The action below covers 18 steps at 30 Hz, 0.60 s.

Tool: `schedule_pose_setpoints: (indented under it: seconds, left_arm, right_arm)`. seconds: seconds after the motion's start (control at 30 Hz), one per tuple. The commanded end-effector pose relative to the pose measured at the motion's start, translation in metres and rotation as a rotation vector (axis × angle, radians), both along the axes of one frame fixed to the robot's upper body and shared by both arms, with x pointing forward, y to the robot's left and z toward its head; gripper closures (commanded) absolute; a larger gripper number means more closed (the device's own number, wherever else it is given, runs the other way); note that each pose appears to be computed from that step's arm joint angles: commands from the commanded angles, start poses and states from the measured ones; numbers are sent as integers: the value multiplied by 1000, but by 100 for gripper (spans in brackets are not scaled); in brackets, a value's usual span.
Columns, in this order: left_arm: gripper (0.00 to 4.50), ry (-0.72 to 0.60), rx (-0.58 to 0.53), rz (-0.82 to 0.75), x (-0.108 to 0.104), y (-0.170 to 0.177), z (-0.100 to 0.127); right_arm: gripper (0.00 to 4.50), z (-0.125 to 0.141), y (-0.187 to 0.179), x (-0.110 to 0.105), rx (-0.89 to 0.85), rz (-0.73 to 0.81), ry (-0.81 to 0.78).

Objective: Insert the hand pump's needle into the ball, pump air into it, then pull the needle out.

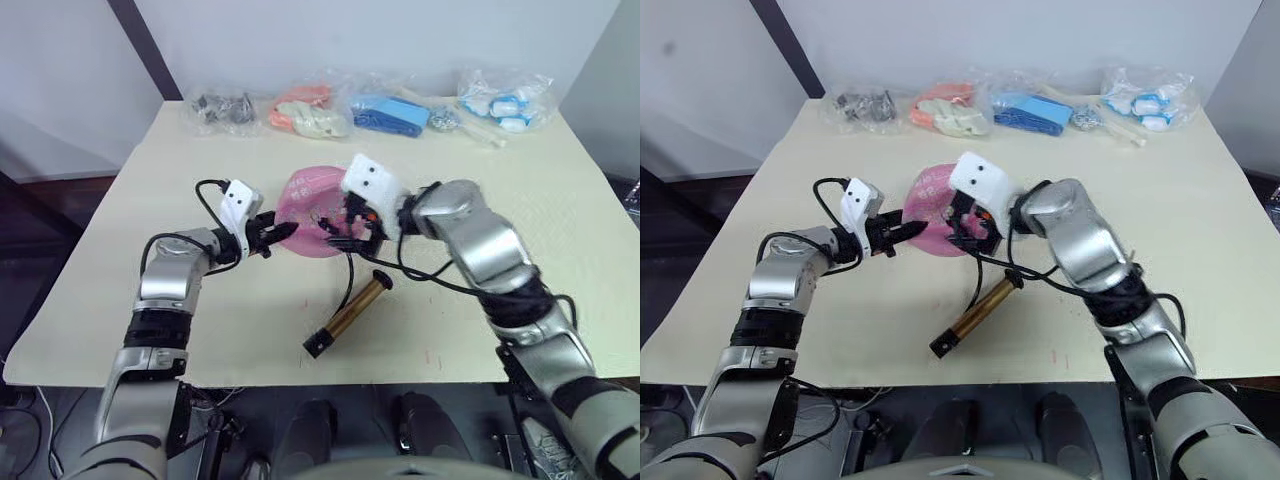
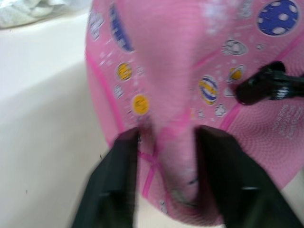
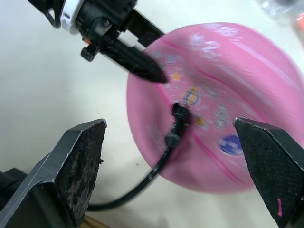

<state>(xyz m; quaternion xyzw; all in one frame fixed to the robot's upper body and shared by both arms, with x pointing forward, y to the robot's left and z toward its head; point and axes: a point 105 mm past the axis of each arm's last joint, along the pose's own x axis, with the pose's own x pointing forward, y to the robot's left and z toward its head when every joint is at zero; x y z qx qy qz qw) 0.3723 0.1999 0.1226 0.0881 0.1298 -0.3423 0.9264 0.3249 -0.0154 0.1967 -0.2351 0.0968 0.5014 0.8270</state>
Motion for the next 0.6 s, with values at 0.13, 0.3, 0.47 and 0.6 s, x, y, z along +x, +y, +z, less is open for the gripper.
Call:
schedule_pose_setpoints:
  seconds: [0.13, 0.3, 0.47, 0.6]
  left_arm:
    - [12, -13, -64, 0, -18, 16, 21]
    - [12, -16, -109, -27, -36, 24, 34]
    - [12, 1, -132, -58, -51, 28, 40]
    - [12, 44, -132, -113, -72, 37, 40]
  right_arm:
    - [0, 23, -35, -25, 113, -13, -115]
    - [0, 27, -57, -45, 176, 19, -182]
    - [0, 36, -76, -63, 208, 46, -289]
    - [0, 25, -100, -71, 218, 7, -188]
